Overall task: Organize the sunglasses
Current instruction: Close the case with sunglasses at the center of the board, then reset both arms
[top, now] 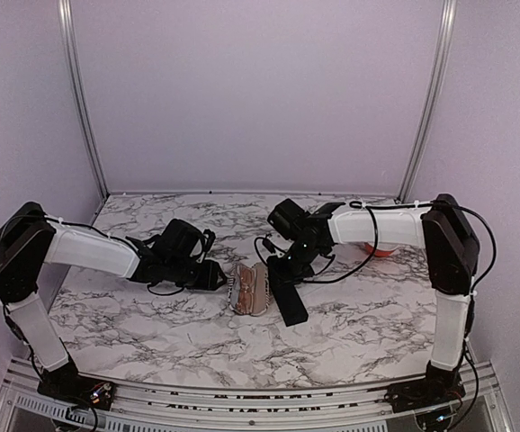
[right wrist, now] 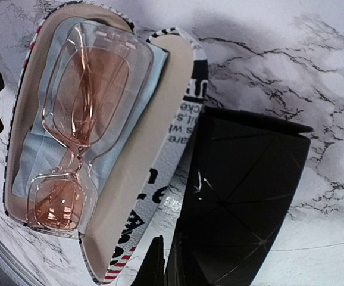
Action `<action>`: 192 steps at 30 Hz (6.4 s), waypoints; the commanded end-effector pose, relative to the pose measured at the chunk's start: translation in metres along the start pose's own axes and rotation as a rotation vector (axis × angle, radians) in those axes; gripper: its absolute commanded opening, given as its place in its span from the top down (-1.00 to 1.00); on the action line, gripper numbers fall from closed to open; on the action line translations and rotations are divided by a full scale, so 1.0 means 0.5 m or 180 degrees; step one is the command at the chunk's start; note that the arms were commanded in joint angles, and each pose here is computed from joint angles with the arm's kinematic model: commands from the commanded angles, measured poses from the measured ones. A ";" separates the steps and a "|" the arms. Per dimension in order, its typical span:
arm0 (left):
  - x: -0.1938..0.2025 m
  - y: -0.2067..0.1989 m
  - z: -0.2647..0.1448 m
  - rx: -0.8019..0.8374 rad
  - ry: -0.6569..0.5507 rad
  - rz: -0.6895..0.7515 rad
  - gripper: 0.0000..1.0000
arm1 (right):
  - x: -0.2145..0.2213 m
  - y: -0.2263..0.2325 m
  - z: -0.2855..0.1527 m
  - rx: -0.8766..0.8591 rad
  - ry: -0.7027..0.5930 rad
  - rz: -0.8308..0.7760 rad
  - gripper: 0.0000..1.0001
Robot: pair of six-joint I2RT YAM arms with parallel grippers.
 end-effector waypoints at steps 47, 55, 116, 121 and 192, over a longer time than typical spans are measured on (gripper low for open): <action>0.004 -0.038 0.041 0.0110 0.0215 0.0074 0.26 | -0.055 0.072 0.008 -0.0538 -0.0237 -0.0181 0.94; 0.005 -0.043 0.043 0.0126 0.0219 0.0083 0.28 | -0.047 0.116 0.020 -0.0624 -0.0192 -0.0311 0.94; -0.024 -0.089 -0.007 0.0380 0.0058 0.0101 0.32 | -0.074 0.158 0.009 -0.0770 -0.0283 -0.0400 0.94; -0.025 -0.090 -0.008 0.0382 0.0058 0.0096 0.31 | -0.077 0.164 0.001 -0.0866 -0.0332 -0.0408 0.94; -0.056 0.187 -0.360 -0.2600 -0.2053 -0.0283 -0.98 | 0.030 -0.170 -0.451 0.1280 -0.3156 -0.0013 -0.09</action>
Point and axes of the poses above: each gripper's point midway between its finger pads, its own z axis out along the fingers, its own y axis along the line the jaws close on, x = y × z, the point moved 10 cm from there along -z, back along the fingers, and after that the axes turned 1 degree about -z, right-handed, at the moved point
